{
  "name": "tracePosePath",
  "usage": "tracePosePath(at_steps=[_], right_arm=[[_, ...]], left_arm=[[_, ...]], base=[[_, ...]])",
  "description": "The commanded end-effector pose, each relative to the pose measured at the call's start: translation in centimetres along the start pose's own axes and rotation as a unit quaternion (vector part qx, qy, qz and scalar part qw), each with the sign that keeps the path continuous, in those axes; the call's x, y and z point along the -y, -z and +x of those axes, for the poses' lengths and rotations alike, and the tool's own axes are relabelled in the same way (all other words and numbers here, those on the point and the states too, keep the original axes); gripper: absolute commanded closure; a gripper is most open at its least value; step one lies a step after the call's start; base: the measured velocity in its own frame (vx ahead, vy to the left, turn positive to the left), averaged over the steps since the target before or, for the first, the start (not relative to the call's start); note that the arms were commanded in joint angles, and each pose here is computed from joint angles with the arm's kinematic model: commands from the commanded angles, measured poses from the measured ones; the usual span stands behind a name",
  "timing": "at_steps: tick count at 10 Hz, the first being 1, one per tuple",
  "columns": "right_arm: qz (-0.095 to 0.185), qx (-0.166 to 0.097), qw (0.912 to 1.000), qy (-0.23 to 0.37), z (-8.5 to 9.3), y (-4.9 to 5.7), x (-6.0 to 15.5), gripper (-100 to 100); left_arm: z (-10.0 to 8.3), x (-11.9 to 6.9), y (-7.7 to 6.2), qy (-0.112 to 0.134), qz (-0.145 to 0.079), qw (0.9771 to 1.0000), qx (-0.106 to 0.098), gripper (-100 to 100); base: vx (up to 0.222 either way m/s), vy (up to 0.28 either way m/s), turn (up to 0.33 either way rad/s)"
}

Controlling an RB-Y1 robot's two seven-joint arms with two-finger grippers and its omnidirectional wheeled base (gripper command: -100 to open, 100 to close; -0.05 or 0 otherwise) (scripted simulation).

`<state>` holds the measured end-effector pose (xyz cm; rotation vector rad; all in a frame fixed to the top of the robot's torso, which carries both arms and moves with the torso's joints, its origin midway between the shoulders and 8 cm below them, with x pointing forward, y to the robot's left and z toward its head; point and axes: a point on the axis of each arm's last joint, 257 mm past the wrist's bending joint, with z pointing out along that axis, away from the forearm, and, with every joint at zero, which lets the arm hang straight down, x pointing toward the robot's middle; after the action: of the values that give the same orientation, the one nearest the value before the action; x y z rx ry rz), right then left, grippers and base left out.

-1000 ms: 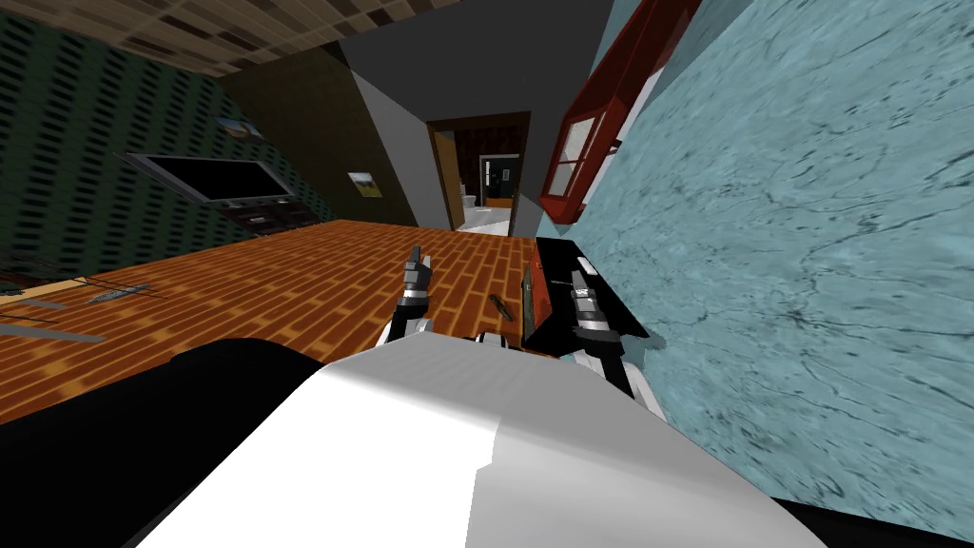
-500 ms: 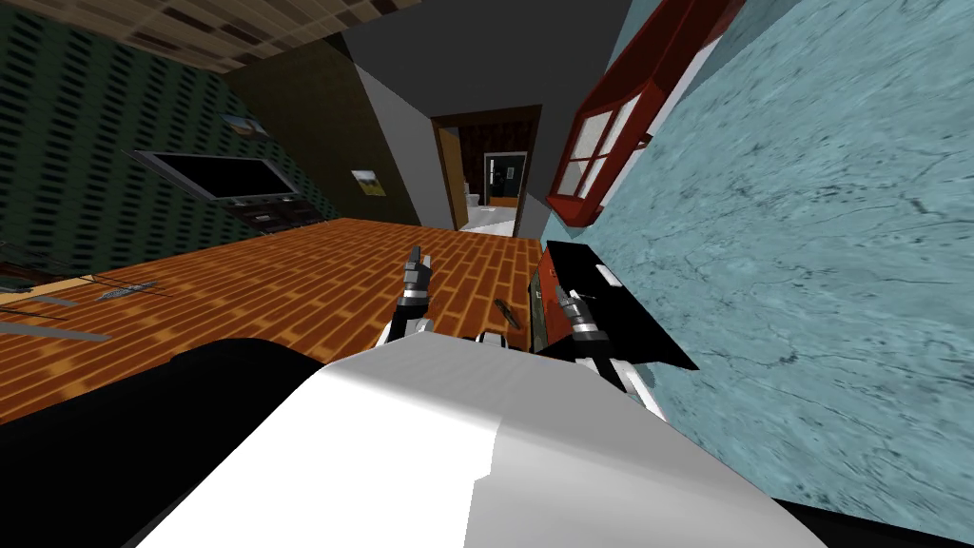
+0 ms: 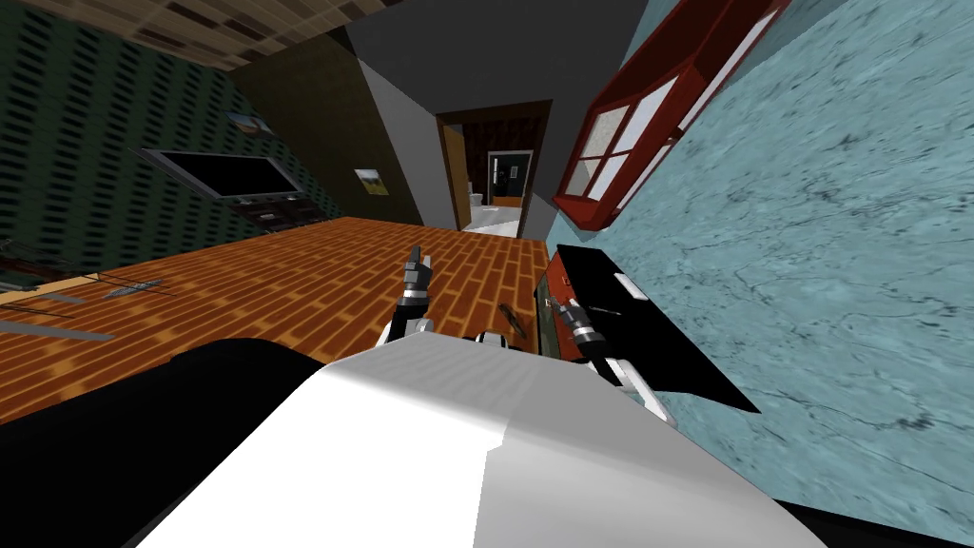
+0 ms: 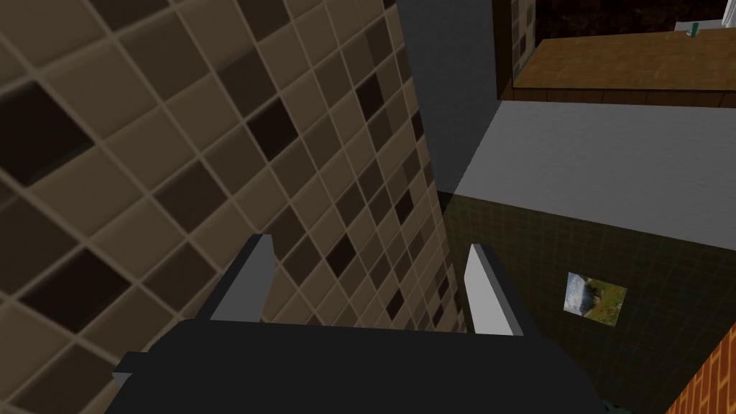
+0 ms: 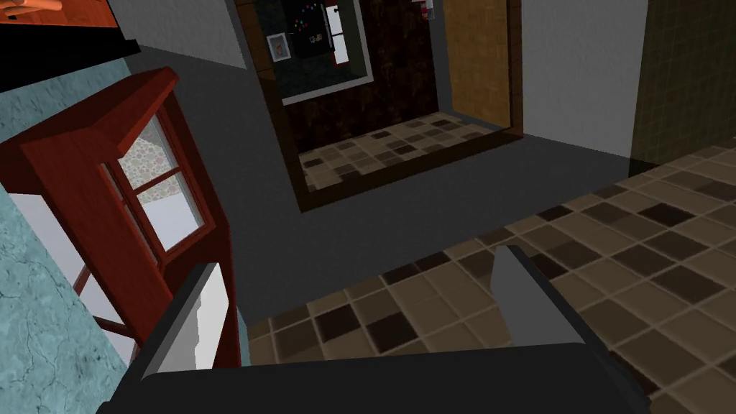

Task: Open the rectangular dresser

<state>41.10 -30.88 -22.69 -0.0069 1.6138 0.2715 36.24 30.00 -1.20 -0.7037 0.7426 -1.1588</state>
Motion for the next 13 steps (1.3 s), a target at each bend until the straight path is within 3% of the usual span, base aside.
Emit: tracePosePath(at_steps=[1, 2, 3, 4, 5, 6, 7, 8, 9, 10, 11, 13], right_arm=[[0.014, -0.043, 0.9972, 0.06, 3.0, 0.5, 2.1, -100], [0.019, -0.066, 0.9927, 0.1, 4.3, 0.7, 3.5, -100], [0.022, -0.071, 0.9923, 0.099, 4.7, 0.9, 3.9, -100], [0.028, -0.094, 0.9854, 0.139, 5.9, 1.2, 5.4, -100], [0.031, -0.099, 0.9848, 0.139, 6.3, 1.4, 5.7, -100], [0.034, -0.119, 0.9759, 0.18, 7.2, 1.7, 7.2, -100], [0.039, -0.126, 0.9749, 0.179, 7.8, 2.0, 7.7, -100], [0.042, -0.145, 0.9639, 0.219, 8.4, 2.4, 9.1, -100], [0.048, -0.154, 0.9623, 0.219, 9.2, 2.8, 9.9, -100], [0.055, -0.181, 0.9473, 0.258, 10.3, 3.7, 12.1, -100], [0.055, -0.182, 0.9472, 0.258, 10.3, 3.7, 12.2, -100], [0.066, -0.226, 0.9122, 0.335, 11.4, 5.2, 16.2, -100]], left_arm=[[0.0, 0.0, 0.0, 0.0, 0.0, 1.0, 0.0, 0], [0.0, 0.0, 0.0, 0.0, 0.0, 1.0, 0.0, 0], [0.0, 0.0, 0.0, 0.0, 0.0, 1.0, 0.0, 0], [0.0, 0.0, 0.0, 0.0, 0.0, 1.0, 0.0, 0], [0.0, 0.0, 0.0, 0.0, 0.0, 1.0, 0.0, 0], [0.0, 0.0, 0.0, 0.0, 0.0, 1.0, 0.0, 0], [0.0, 0.0, 0.0, 0.0, 0.0, 1.0, 0.0, 0], [0.0, 0.0, 0.0, 0.0, 0.0, 1.0, 0.0, 0], [0.0, 0.0, 0.0, 0.0, 0.0, 1.0, 0.0, 0], [0.0, 0.0, 0.0, 0.0, 0.0, 1.0, 0.0, 0], [0.0, 0.0, 0.0, 0.0, 0.0, 1.0, 0.0, 0], [0.0, 0.0, 0.0, 0.0, 0.0, 1.0, 0.0, 0]], base=[[0.098, 0.079, 0.008], [0.09, 0.087, 0.021], [0.08, 0.065, 0.014], [0.098, 0.066, 0.037], [0.088, 0.06, 0.016], [0.093, 0.076, 0.028], [0.073, 0.068, 0.017], [0.087, 0.076, 0.032], [0.082, 0.062, 0.015], [0.092, 0.062, 0.034], [0.081, 0.055, 0.012], [0.112, 0.089, 0.039]])
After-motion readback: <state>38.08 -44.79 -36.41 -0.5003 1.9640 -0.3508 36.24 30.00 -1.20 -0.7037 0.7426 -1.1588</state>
